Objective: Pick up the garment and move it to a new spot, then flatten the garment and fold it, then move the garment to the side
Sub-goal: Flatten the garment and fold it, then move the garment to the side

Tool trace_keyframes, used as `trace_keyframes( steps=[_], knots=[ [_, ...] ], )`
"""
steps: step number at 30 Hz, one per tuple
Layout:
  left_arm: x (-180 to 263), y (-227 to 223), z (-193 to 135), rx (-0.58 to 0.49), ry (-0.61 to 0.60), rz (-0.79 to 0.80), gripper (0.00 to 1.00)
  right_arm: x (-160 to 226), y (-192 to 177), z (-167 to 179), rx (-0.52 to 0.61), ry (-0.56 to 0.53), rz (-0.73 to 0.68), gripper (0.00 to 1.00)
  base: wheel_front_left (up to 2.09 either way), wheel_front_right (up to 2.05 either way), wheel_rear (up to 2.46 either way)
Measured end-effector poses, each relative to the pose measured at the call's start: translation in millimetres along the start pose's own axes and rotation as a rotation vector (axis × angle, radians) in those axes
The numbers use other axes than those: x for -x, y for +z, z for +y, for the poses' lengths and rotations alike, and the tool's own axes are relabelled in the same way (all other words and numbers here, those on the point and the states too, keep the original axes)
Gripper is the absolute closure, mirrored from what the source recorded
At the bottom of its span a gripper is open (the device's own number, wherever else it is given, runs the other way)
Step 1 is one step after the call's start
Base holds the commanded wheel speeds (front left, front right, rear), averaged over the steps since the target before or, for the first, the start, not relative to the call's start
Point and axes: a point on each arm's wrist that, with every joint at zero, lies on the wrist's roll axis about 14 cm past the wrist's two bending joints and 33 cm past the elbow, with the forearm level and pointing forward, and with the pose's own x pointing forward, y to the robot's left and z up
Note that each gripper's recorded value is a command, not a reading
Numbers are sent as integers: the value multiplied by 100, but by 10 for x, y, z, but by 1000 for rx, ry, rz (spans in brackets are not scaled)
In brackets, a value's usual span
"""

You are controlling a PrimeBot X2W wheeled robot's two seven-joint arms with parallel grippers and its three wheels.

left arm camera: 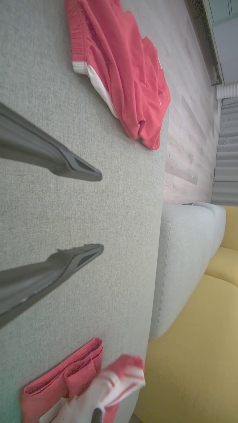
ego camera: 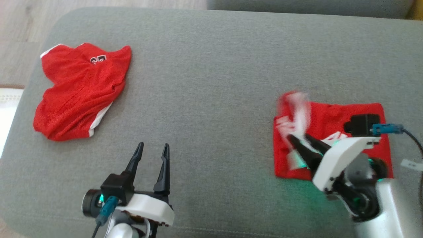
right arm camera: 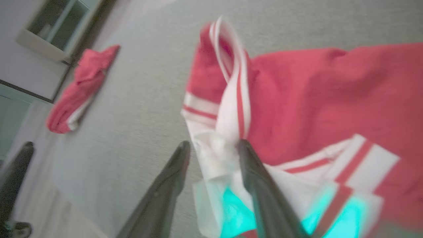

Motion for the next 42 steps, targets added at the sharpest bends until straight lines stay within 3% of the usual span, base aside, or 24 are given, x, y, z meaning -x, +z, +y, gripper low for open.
trace_keyframes(
  steps=[6,10,16,25,33,42],
  knots=[
    [-30,9,-89,-5,-31,-5,0,55,194,523,-118,226,-156,0,0,0,0],
    [-39,48,-153,-24,-56,-20,0,236,420,637,-92,245,-311,0,0,0,0],
    [45,38,-209,-28,-76,-20,0,711,724,219,100,-14,-596,0,0,0,0],
    [194,137,-253,-58,-104,-62,0,1295,300,-638,300,-409,-730,0,0,0,0],
    [370,33,-100,-58,-66,-34,0,1224,-214,-872,296,-460,-688,0,0,0,0],
    [400,27,-25,-59,-35,-33,0,1150,-234,-831,293,-440,-678,0,0,0,0]
  ],
)
